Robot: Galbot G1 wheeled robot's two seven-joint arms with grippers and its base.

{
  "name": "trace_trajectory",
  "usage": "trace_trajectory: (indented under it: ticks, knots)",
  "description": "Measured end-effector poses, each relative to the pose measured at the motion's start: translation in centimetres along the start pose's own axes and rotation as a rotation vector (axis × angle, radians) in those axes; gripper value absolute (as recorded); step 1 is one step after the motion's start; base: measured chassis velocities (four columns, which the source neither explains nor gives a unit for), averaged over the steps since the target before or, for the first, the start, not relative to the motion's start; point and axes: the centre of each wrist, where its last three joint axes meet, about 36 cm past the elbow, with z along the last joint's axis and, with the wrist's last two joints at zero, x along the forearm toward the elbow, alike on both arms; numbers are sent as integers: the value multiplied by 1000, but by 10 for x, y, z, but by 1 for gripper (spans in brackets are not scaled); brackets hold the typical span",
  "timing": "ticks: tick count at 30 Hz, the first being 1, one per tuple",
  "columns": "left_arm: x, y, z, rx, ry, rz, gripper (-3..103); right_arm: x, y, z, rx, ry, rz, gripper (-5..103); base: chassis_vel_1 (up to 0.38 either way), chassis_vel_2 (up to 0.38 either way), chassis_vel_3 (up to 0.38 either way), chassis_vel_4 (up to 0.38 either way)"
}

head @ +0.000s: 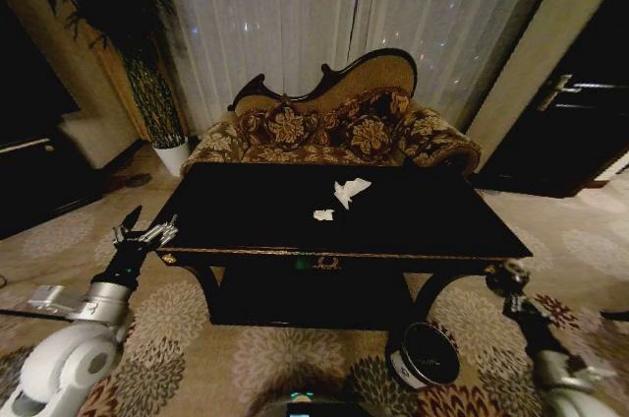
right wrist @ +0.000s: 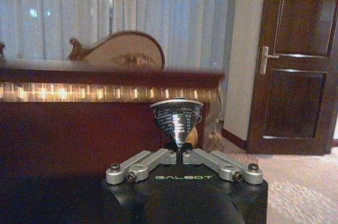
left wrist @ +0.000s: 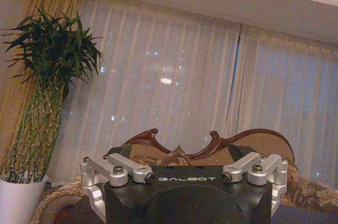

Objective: Move to the front of the table and place the trash on the table into the trash bin.

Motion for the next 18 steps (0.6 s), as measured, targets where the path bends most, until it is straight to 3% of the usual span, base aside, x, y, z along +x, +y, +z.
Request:
trace_trajectory:
  ticks: [12, 18]
  knots:
    - [0, 0, 0, 0, 0, 0, 100, 31, 3, 133, 90, 179, -10, 0, 0, 0, 0, 0]
    - [0, 0, 0, 0, 0, 0, 100, 36, 10, 176, 113, 253, -25, 0, 0, 0, 0, 0]
